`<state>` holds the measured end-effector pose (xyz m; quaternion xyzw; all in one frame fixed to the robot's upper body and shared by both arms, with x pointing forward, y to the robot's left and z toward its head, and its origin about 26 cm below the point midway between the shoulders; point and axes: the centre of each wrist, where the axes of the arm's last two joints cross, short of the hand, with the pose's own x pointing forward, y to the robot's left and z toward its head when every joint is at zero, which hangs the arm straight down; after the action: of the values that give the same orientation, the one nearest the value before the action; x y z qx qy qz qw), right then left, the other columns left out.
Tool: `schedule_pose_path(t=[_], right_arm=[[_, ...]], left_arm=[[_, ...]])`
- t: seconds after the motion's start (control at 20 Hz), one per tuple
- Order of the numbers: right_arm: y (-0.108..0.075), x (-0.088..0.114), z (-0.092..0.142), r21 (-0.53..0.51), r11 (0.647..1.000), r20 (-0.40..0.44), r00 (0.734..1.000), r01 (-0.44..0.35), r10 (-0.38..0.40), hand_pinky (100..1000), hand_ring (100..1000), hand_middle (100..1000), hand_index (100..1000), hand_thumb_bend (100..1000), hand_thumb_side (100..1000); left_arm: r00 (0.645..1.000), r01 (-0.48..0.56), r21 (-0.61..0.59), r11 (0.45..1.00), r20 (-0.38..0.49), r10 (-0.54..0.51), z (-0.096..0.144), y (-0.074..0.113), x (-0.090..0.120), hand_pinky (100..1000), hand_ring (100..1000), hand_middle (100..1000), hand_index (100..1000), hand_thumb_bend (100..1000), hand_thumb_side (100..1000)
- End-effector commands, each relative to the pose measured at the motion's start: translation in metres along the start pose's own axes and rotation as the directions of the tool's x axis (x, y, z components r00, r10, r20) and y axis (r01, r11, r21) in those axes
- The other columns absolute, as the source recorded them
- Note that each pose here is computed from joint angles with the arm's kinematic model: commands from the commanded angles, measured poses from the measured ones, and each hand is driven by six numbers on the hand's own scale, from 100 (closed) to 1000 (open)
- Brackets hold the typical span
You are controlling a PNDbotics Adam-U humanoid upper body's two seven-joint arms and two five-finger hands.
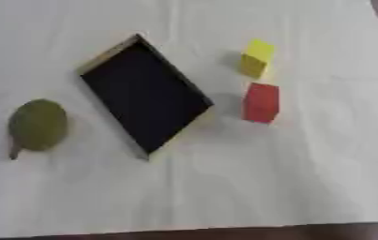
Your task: Pick up objects on the table and place them in the box.
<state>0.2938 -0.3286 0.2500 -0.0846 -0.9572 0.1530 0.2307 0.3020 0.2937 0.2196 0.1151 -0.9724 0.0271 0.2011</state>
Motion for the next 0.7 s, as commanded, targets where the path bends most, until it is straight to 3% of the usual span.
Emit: schedule_pose_path(t=[0.05,0.45,0.65,0.7], right_arm=[[-0.005,0.006,-0.005,0.012,1.0,0.027,0.999,-0.021,0.021,946,707,590,718,100,533],[-0.008,0.007,-0.006,0.036,0.998,0.029,0.999,-0.047,0.045,940,714,596,724,100,526],[-0.023,0.015,-0.013,0.175,0.963,0.046,0.979,-0.203,0.198,920,735,619,749,100,525],[-0.029,0.019,-0.016,0.227,0.937,0.056,0.964,-0.266,0.26,911,742,629,759,100,453]], left_arm=[[1.0,0.003,-0.004,1.0,0.024,-0.003,-0.005,0.002,0.005,714,716,754,815,239,502],[1.0,0.003,-0.007,1.0,0.022,-0.003,-0.005,0.002,0.005,714,716,755,814,237,502],[1.0,0.01,-0.012,1.0,0.019,-0.01,-0.004,0.003,0.005,715,716,755,814,237,503],[1.0,0.012,-0.014,1.0,0.016,-0.012,-0.004,0.003,0.005,715,716,755,814,236,503]])
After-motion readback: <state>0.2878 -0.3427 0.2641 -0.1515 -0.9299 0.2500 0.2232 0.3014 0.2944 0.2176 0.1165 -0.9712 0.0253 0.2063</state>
